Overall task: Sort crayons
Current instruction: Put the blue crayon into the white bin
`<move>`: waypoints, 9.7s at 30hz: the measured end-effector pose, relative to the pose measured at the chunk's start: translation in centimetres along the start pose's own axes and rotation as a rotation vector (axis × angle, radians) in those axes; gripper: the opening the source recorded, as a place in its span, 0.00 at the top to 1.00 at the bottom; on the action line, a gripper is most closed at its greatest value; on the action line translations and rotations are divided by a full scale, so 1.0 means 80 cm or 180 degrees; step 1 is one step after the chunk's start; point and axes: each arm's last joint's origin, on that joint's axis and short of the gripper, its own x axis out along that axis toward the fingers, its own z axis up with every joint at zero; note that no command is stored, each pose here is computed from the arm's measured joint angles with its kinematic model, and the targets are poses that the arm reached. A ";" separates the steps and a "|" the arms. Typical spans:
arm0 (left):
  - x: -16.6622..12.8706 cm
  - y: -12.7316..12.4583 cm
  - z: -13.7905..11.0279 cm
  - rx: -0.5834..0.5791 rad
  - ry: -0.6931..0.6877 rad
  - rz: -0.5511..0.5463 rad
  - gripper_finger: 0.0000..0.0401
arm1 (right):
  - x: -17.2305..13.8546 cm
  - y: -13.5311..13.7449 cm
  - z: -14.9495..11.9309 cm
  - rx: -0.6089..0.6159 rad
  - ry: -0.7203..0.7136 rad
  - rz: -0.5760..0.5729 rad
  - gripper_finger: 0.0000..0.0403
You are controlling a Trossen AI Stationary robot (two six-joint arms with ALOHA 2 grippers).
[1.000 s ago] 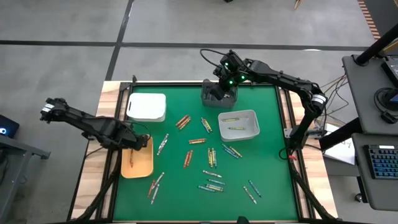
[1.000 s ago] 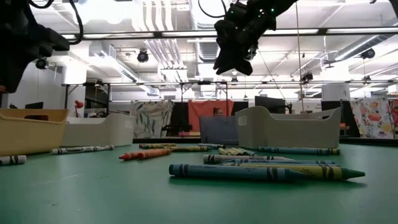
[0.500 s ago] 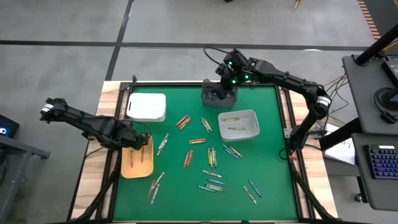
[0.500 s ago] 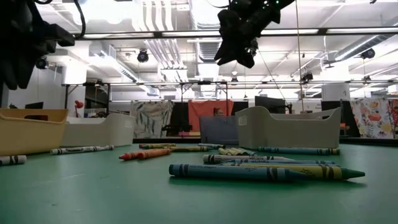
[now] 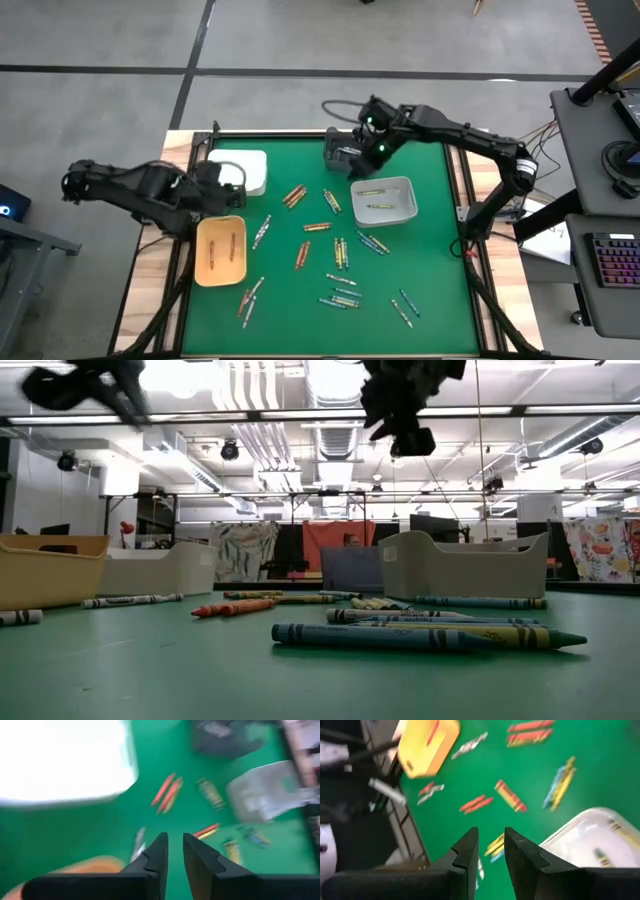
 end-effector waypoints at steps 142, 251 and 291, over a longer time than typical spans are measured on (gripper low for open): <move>0.094 -0.114 -0.094 0.3030 -0.1501 -0.1600 0.91 | 0.247 -0.006 -0.284 -0.0019 -0.0036 -0.2419 0.83; 0.012 -0.040 -0.040 0.3092 -0.2025 -0.2616 0.91 | 0.183 0.044 -0.145 -0.2413 -0.3511 -0.0113 0.97; -0.027 0.019 0.001 0.2914 -0.2651 -0.1588 0.91 | 0.318 -0.027 0.188 -0.2586 -0.2892 -0.0692 0.97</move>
